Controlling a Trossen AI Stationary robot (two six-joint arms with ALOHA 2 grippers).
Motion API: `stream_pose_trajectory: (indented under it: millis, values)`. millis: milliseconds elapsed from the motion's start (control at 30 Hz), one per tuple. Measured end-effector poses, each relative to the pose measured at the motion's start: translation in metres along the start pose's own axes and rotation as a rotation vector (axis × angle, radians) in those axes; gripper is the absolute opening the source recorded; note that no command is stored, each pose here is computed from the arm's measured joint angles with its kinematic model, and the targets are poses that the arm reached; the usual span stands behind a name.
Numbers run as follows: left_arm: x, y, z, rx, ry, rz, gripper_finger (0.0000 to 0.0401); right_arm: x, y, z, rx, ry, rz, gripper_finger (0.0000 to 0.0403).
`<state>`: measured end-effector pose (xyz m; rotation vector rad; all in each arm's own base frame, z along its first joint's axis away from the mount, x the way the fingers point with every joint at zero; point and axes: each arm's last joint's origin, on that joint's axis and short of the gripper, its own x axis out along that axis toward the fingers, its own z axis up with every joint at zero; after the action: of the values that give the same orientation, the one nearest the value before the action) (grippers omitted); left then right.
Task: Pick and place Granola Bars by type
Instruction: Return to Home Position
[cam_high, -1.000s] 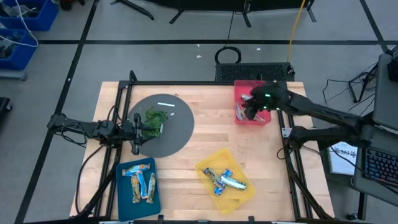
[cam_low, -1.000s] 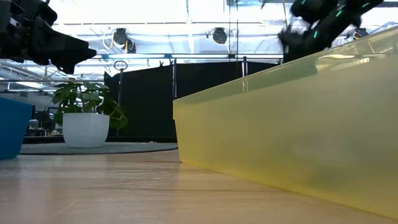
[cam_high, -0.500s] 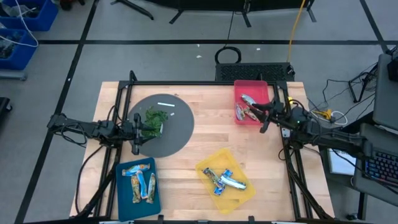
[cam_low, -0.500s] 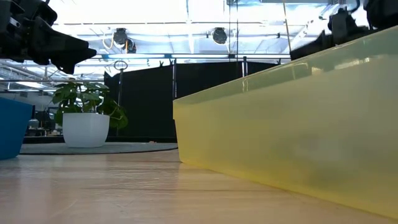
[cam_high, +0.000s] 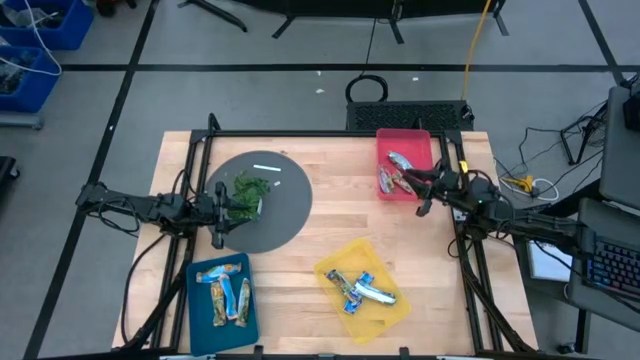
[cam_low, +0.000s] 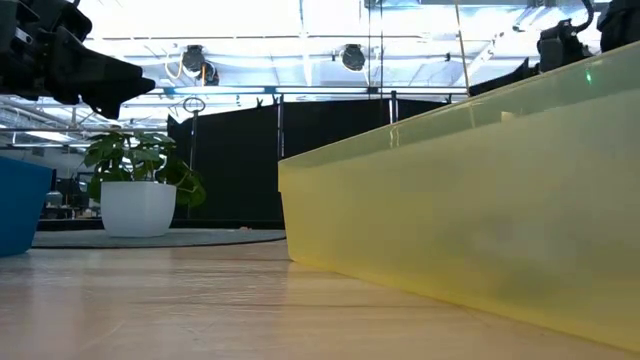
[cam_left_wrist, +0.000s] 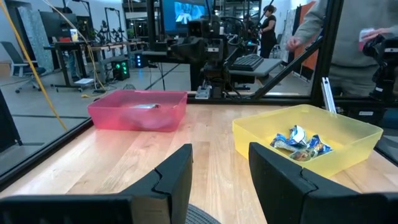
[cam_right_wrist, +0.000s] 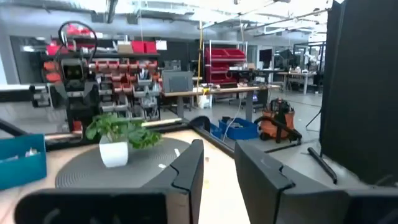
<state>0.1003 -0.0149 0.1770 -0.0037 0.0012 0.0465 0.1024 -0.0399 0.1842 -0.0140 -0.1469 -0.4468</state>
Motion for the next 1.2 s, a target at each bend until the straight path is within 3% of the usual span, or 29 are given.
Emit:
stream_pose_trajectory:
  millis: [333, 1200]
  values:
    - [0.0, 0.0, 0.0, 0.0, 0.0, 0.0, 0.0163, -0.0005, -0.0003, -0.0099, -0.028, 0.101, -0.004, 0.0081]
    - [0.0, 0.0, 0.0, 0.0, 0.0, 0.001, 0.0164, -0.0006, -0.0002, -0.0106, 0.003, 0.107, -0.003, 0.0082]
